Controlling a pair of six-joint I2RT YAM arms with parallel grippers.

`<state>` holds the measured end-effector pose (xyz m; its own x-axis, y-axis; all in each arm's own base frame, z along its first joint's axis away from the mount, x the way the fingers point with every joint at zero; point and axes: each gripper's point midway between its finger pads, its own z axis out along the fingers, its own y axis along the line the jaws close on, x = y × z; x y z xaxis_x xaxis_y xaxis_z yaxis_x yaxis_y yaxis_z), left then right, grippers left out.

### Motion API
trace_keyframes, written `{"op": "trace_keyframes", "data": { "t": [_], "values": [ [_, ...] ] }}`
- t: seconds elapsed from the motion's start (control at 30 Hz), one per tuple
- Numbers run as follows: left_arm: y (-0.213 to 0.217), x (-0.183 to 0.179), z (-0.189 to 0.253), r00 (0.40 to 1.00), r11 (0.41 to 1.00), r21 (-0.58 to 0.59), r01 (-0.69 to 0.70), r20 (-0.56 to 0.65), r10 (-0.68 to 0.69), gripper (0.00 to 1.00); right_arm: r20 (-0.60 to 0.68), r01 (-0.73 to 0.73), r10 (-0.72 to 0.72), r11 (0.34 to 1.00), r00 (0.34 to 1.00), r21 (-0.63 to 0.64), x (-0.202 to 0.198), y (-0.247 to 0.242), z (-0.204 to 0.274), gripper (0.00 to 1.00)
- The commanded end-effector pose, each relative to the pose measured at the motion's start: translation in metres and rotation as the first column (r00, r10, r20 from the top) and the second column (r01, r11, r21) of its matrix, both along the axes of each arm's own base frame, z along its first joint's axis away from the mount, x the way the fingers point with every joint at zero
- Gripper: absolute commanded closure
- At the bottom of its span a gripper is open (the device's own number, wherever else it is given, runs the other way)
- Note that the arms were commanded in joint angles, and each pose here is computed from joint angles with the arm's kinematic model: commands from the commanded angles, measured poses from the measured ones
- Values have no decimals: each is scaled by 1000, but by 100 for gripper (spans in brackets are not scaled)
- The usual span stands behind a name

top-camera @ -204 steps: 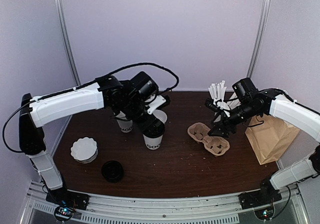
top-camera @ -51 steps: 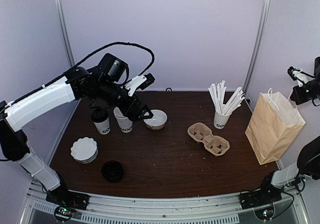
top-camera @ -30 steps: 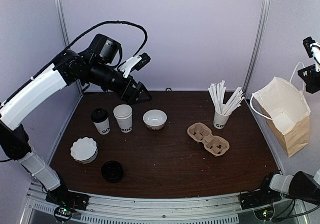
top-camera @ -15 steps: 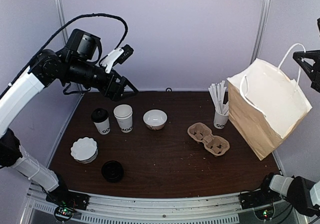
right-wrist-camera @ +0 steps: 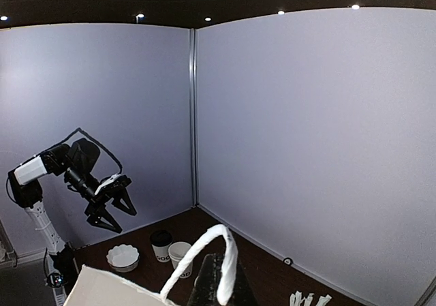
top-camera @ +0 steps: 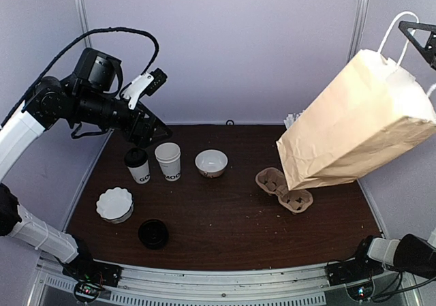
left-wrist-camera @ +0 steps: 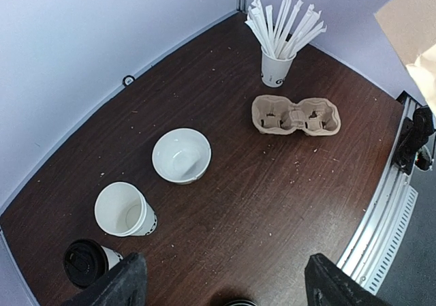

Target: Pack the takeout coffee

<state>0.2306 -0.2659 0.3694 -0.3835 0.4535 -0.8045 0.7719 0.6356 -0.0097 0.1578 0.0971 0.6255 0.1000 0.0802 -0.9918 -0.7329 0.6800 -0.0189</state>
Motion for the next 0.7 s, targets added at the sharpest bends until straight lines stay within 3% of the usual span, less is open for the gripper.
{"op": "trace_keyframes", "data": {
  "t": [0.0,0.37,0.47,0.53,0.67],
  "values": [
    [1,0,1,1000,1000,6,6,21,-6,16,36,-49,50,998,998,-25,-12,10,16,100],
    [-7,5,-11,1000,999,27,17,4,-17,16,-198,-220,246,965,949,145,72,4,-41,100],
    [-6,7,-20,1000,999,46,10,-2,-10,16,-256,-222,241,970,936,101,84,24,-60,100],
    [-5,8,-25,1000,998,57,5,-5,-4,16,-267,-237,226,971,937,-9,87,47,-77,100],
    [2,15,-32,999,995,95,-36,13,35,16,-334,-342,287,933,898,-117,90,101,-113,100]
  ]
}}
